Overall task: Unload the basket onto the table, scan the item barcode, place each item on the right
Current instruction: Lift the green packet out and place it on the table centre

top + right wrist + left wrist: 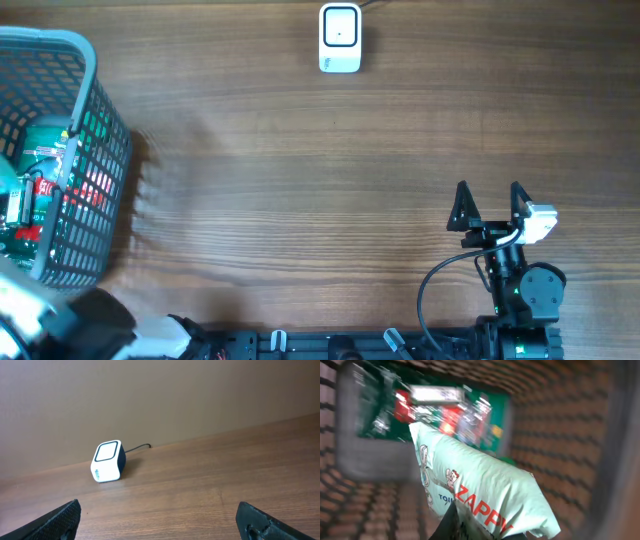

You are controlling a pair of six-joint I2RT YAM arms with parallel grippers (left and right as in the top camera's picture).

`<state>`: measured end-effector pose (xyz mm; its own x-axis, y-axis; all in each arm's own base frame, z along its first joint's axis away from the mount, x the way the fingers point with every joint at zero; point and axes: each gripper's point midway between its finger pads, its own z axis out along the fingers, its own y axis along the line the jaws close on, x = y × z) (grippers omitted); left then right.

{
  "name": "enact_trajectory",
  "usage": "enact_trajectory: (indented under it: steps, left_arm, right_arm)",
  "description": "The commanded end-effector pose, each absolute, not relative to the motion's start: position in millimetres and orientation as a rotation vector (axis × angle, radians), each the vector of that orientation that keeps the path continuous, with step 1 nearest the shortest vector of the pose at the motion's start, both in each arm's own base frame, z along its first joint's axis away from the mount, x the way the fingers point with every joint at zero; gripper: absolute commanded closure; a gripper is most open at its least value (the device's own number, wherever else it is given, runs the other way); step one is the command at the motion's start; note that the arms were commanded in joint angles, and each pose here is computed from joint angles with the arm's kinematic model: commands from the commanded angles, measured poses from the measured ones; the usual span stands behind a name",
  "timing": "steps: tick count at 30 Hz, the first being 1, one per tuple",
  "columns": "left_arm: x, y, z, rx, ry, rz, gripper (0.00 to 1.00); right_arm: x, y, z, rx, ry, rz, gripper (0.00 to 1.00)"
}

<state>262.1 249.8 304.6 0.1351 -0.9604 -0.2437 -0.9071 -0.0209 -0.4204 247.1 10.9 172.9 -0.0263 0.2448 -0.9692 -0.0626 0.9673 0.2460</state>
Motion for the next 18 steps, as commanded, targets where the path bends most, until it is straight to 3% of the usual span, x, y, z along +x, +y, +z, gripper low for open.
enact_trajectory:
  steps: [1, 5, 9, 18]
  left_arm:
    - [268, 196, 364, -1.690, 1.785, -0.438, 0.96]
    - [266, 134, 430, -1.188, 1.842, -0.605, 0.96]
    - [250, 63, 467, -0.594, 1.930, -0.655, 0.96]
    - [259, -55, 432, -0.105, 2.206, -0.829, 0.96]
  right_arm:
    - [247, 10, 175, 0.143, 1.570, 0.232, 0.00]
    - [247, 10, 175, 0.143, 1.570, 0.232, 0.00]
    - [247, 10, 175, 0.143, 1.570, 0.232, 0.00]
    - [247, 10, 175, 0.143, 1.570, 0.232, 0.00]
